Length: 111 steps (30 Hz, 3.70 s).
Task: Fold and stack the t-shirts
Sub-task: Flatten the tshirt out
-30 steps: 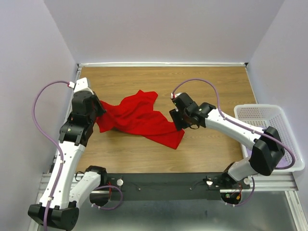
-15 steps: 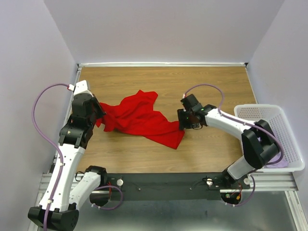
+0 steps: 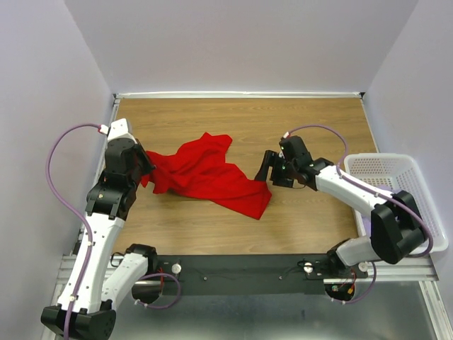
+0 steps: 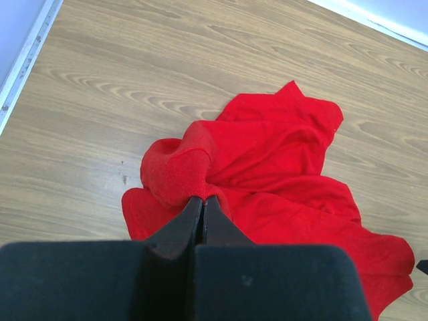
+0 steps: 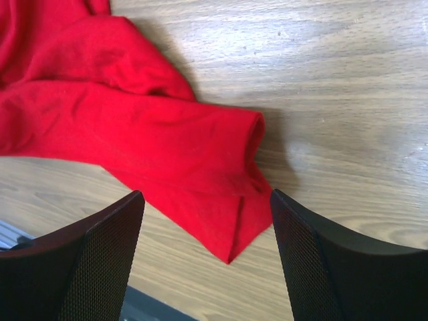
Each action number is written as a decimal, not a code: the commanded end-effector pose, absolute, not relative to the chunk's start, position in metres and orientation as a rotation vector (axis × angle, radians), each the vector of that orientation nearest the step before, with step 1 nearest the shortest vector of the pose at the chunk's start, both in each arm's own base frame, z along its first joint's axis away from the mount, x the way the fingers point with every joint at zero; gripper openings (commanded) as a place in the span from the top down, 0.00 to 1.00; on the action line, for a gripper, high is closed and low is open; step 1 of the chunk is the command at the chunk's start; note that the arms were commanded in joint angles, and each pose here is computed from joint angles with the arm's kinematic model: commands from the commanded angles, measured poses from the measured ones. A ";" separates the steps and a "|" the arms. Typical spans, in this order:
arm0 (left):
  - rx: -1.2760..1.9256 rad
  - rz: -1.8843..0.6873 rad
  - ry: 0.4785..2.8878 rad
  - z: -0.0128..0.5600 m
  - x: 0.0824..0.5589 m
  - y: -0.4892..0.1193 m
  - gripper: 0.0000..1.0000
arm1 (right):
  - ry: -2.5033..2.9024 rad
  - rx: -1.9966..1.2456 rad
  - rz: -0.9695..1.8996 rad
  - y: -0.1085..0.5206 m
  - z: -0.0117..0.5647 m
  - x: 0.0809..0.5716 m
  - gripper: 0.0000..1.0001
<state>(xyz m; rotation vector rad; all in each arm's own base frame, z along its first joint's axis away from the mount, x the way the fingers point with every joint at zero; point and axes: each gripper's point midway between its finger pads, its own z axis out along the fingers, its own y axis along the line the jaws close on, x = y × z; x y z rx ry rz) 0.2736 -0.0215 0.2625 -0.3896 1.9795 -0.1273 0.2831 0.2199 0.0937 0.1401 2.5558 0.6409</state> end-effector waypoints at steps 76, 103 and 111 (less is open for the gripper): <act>-0.385 -0.158 2.001 0.255 0.263 -0.024 1.00 | 2.657 0.302 0.745 0.232 0.030 0.267 0.41; -0.397 -0.114 1.983 0.265 0.269 -0.018 1.00 | 2.576 0.300 0.683 0.214 0.076 0.281 0.71; -0.396 -0.131 1.984 0.263 0.273 -0.021 1.00 | 2.578 0.297 0.677 0.218 0.076 0.288 0.80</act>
